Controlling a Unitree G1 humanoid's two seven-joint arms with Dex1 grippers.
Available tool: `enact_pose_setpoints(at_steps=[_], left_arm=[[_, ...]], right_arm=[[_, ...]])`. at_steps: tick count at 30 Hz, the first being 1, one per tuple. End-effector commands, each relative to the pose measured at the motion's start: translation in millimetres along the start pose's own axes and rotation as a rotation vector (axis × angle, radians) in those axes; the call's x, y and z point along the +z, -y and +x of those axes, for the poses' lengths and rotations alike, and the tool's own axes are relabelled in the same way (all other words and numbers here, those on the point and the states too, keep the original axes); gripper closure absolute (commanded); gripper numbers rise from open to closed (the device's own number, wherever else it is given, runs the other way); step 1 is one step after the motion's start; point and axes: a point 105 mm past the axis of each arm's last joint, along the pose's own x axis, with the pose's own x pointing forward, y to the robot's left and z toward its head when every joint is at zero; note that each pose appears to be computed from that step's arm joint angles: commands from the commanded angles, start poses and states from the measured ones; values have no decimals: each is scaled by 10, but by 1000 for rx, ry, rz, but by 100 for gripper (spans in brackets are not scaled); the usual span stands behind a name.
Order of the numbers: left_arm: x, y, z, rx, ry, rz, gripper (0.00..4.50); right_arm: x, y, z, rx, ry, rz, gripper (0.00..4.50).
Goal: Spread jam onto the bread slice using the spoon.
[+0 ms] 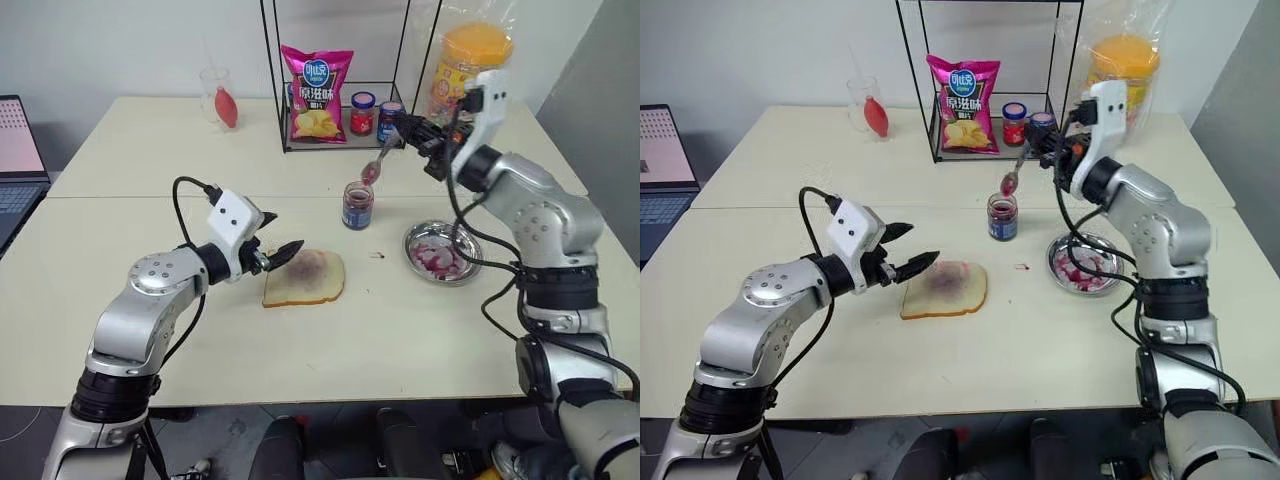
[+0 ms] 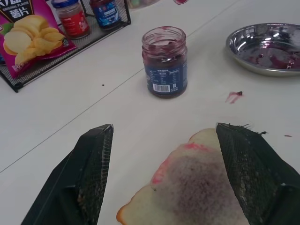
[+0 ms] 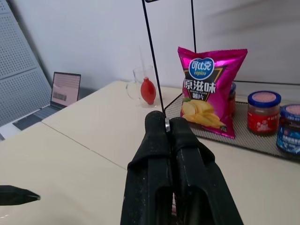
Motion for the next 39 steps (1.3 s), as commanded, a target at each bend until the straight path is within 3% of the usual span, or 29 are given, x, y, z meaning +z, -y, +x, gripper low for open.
enact_pose_setpoints(at_steps=[1,23,39], left_arm=[[122,-37,-38,38,39,24,87],[80,92,-54,-47,24,-4,87],[95,62,-45,-48,34,-12,87]], right_arm=[[93,-52,114,42,37,-94,443],[-489,28,412,24,-75,-273,443],[-452,143,409,-70,-71,9,443]])
